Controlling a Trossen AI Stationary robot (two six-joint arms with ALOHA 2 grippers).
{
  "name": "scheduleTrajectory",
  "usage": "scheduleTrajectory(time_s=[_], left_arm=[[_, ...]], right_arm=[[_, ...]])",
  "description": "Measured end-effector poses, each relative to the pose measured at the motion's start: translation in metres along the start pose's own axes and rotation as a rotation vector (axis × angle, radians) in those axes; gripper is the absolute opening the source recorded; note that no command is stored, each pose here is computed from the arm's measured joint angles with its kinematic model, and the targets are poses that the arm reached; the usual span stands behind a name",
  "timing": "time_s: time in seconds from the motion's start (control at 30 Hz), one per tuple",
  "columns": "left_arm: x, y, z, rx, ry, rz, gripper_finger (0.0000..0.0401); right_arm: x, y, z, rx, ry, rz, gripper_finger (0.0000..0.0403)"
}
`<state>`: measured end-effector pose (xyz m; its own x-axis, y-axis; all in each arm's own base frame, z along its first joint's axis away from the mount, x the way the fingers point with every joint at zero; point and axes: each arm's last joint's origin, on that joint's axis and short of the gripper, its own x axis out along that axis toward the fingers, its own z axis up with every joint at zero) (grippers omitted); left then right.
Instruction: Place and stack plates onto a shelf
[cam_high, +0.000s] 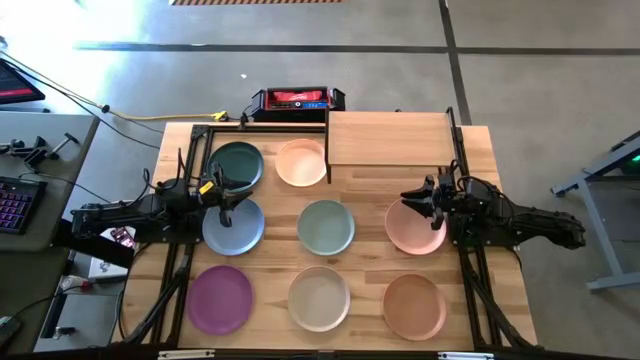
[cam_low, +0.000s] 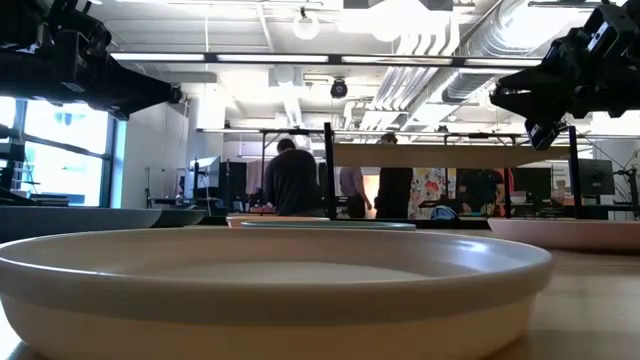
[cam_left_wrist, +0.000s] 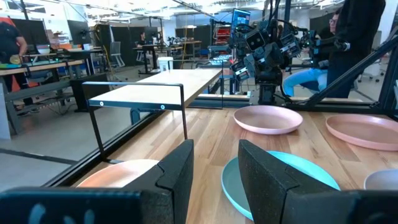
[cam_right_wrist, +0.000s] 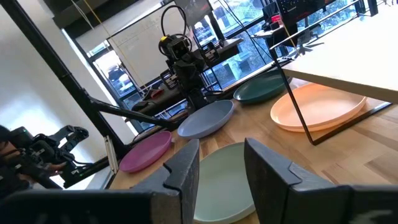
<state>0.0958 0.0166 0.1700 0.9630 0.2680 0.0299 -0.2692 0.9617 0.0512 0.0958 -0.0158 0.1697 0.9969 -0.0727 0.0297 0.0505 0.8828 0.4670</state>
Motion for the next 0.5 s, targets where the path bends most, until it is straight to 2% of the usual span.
scheduleTrajectory(time_s=[0.5], left_arm=[[0.0000,0.0000,0.0003,-0.012,-0.003,0.000,0.0117]], right_arm=[[0.0000,0.0000,-0.0001,0.000,0.000,0.000,0.0110]])
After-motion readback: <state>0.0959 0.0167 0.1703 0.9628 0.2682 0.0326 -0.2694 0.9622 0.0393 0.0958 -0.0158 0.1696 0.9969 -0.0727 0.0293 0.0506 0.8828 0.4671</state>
